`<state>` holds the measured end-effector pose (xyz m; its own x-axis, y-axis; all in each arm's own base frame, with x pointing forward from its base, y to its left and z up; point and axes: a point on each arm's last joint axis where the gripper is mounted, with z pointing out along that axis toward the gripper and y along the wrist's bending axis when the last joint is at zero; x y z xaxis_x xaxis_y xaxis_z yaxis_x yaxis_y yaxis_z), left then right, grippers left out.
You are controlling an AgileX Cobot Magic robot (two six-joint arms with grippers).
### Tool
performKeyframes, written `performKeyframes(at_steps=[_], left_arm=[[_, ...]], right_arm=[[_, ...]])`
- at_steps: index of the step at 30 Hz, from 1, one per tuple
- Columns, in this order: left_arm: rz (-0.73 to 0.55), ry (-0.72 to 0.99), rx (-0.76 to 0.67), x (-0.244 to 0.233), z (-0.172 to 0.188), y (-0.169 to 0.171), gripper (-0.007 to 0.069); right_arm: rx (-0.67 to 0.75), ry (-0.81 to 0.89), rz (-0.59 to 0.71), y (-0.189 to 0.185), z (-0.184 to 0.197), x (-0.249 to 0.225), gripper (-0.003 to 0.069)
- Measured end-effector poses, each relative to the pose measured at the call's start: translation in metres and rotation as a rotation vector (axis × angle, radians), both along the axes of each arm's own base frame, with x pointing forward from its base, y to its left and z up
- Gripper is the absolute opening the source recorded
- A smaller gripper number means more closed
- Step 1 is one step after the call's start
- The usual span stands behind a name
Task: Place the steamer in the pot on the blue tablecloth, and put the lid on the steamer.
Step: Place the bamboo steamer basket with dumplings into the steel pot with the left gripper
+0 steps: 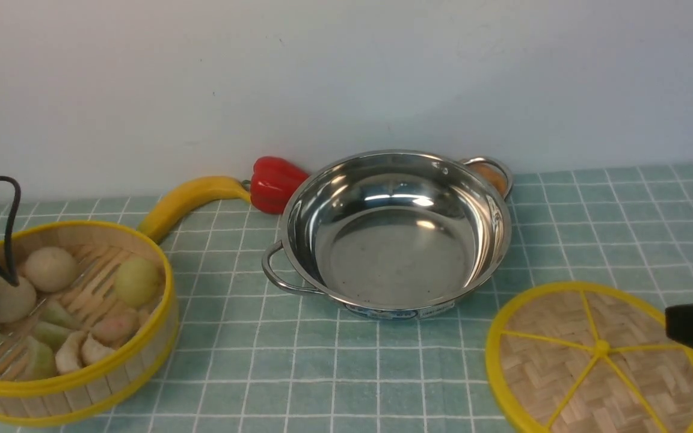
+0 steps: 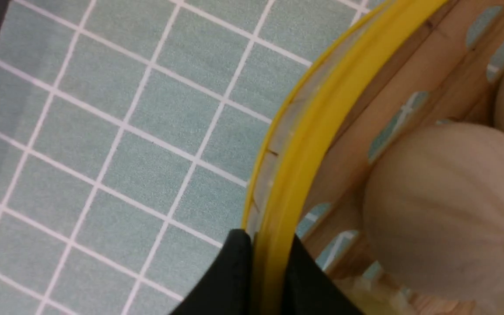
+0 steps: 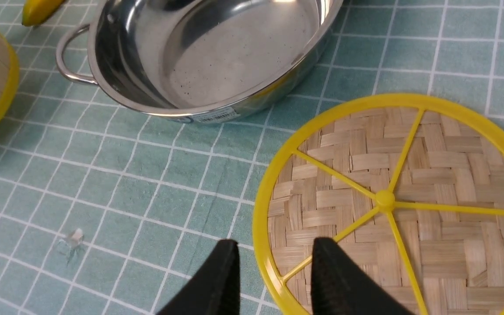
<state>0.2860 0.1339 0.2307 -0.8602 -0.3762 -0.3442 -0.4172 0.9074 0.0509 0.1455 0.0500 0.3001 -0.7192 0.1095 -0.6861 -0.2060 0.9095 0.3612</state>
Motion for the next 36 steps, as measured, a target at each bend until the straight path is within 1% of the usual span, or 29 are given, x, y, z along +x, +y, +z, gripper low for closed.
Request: performKeyframes(at_steps=[2,3,5,6,7,8,11,13,14,15,17,18,20,22,23,24,25,27,32,34,36], left_arm=[[-0.006,0.0,0.011,0.005,0.014,0.002,0.0043],[-0.007,0.003,0.011,0.005,0.015,0.003,0.0043],[-0.038,-0.018,0.026,0.014,0.037,0.0,0.0043],[-0.04,-0.015,0.024,0.014,0.037,0.0,0.0043],[-0.096,-0.044,0.032,0.023,0.052,-0.009,0.0043],[-0.102,-0.047,0.03,0.024,0.054,-0.011,0.0043],[-0.219,-0.118,0.018,0.044,0.077,-0.04,0.0043],[-0.321,-0.184,-0.032,0.066,0.092,-0.081,0.0043],[-0.349,-0.197,-0.047,0.071,0.094,-0.09,0.0043],[-0.402,-0.213,-0.066,0.082,0.096,-0.112,0.0043],[-0.449,-0.214,-0.087,0.094,0.094,-0.134,0.0043],[-0.488,-0.215,-0.098,0.103,0.092,-0.151,0.0043],[-0.538,-0.22,-0.11,0.115,0.089,-0.177,0.0043],[-0.582,-0.211,-0.125,0.13,0.079,-0.203,0.0043],[-0.59,-0.217,-0.127,0.131,0.08,-0.208,0.0043],[-0.621,-0.207,-0.135,0.142,0.07,-0.226,0.0043],[-0.624,-0.206,-0.137,0.143,0.069,-0.228,0.0043],[-0.663,-0.201,-0.144,0.154,0.059,-0.252,0.0043],[-0.701,-0.176,-0.154,0.171,0.033,-0.281,0.0043],[-0.703,-0.167,-0.153,0.174,0.027,-0.283,0.0043],[-0.7,-0.14,-0.149,0.181,0.009,-0.288,0.0043]], right_arm=[[0.0,0.002,0.001,0.0,0.0,0.0,0.0249],[0.0,0.002,0.001,0.0,0.0,0.0,0.0249],[-0.001,0.011,0.006,0.0,-0.001,-0.001,0.0249],[-0.001,0.012,0.006,0.0,-0.001,-0.001,0.0249],[-0.002,0.02,0.01,0.0,-0.001,-0.002,0.0249],[-0.002,0.02,0.01,0.0,-0.001,-0.002,0.0249],[-0.003,0.027,0.014,0.001,-0.002,-0.002,0.0249],[-0.004,0.034,0.017,0.001,-0.002,-0.003,0.0249],[-0.004,0.037,0.019,0.001,-0.002,-0.003,0.0249],[-0.005,0.04,0.02,0.001,-0.003,-0.003,0.0249],[-0.005,0.041,0.021,0.001,-0.003,-0.003,0.0249],[-0.005,0.042,0.022,0.001,-0.003,-0.003,0.0249],[-0.005,0.042,0.022,0.001,-0.003,-0.003,0.0249],[-0.005,0.043,0.022,0.001,-0.003,-0.003,0.0249],[-0.005,0.043,0.022,0.001,-0.003,-0.003,0.0249],[-0.005,0.045,0.023,0.001,-0.003,-0.003,0.0249],[-0.005,0.045,0.023,0.001,-0.003,-0.003,0.0249],[-0.006,0.049,0.025,0.001,-0.003,-0.004,0.0249],[-0.008,0.065,0.033,0.001,-0.004,-0.005,0.0249],[-0.008,0.065,0.033,0.001,-0.004,-0.005,0.0249],[-0.008,0.065,0.033,0.001,-0.004,-0.005,0.0249]])
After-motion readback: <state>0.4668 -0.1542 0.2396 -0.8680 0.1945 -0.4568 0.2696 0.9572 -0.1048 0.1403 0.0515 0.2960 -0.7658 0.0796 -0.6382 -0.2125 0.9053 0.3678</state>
